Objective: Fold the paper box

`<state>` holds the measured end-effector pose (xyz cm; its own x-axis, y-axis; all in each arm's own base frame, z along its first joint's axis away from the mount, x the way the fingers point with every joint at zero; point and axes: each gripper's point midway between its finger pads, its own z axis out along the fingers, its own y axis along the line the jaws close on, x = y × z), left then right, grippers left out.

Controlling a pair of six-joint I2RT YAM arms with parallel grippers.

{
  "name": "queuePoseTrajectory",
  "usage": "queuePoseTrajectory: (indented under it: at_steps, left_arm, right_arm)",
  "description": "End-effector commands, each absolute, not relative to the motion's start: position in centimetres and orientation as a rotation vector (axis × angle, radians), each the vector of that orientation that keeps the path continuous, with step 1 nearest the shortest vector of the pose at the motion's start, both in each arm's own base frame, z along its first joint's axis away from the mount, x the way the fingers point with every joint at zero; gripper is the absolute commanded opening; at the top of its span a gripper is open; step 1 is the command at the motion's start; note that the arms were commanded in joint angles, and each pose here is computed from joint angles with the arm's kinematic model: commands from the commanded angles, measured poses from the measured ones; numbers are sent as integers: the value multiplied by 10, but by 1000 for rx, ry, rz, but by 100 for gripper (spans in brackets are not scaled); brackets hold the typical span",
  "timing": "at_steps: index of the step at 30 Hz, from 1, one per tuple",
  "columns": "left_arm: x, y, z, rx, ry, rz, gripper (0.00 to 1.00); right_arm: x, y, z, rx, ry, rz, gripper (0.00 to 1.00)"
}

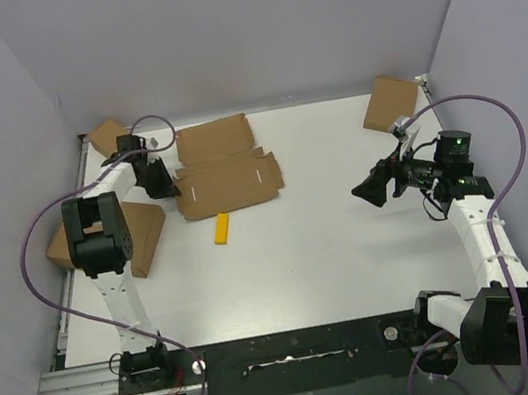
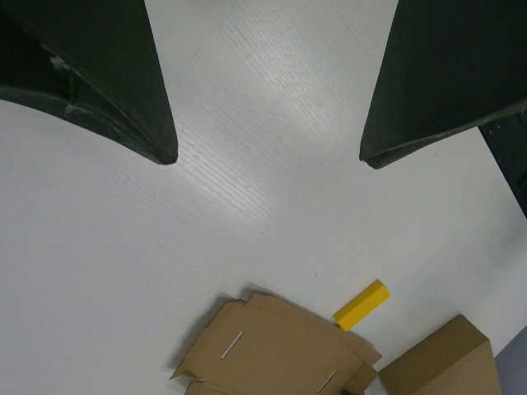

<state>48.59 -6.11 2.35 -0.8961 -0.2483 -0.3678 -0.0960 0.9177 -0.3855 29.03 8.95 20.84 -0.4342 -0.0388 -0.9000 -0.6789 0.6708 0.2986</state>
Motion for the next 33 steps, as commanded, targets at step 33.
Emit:
queuePoseTrajectory:
  at_steps: [33]
  left_arm:
    - [281, -282, 87, -1001, 2214, -534, 0]
  right_arm:
    - [301, 96, 203, -571, 1910, 855, 98]
